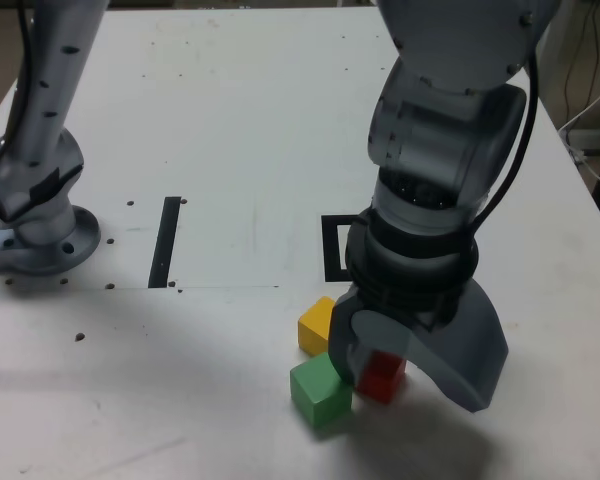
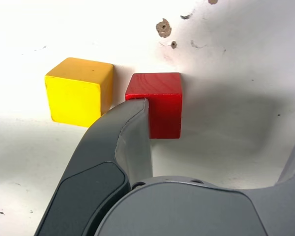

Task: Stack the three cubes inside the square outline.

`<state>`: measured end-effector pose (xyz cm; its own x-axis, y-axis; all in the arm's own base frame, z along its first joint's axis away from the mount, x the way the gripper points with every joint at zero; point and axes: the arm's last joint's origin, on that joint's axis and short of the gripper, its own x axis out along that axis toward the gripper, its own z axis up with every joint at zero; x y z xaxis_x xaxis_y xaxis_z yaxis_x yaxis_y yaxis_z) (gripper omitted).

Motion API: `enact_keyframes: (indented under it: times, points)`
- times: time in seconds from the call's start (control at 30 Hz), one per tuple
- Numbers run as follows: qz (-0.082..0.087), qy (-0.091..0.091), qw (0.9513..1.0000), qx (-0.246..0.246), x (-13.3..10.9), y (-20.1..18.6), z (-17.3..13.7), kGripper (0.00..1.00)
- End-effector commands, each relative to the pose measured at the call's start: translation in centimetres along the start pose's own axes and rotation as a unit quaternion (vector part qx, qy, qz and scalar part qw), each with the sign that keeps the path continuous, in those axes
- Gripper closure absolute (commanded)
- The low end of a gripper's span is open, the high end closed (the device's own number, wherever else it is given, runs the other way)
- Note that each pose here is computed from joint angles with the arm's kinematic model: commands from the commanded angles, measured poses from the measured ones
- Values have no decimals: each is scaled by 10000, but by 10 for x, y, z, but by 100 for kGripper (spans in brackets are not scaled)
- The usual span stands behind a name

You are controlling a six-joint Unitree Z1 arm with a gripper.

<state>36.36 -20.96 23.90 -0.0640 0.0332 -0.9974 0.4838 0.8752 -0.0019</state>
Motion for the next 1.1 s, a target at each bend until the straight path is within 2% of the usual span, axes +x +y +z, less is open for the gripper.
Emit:
enact_keyframes:
  times: [0.0,0.17,0.27,0.67,0.83,1.07]
  points:
    - [-11,-24,10000,44,2,-1,3,0]
    - [-21,-132,9998,155,-2,-6,10,0]
    - [23,-139,9998,166,-6,-7,9,0]
    - [489,93,9988,-35,-34,-5,-23,0]
    - [519,146,9985,-22,-30,-5,-22,0]
    - [509,204,9985,39,-13,-2,-8,0]
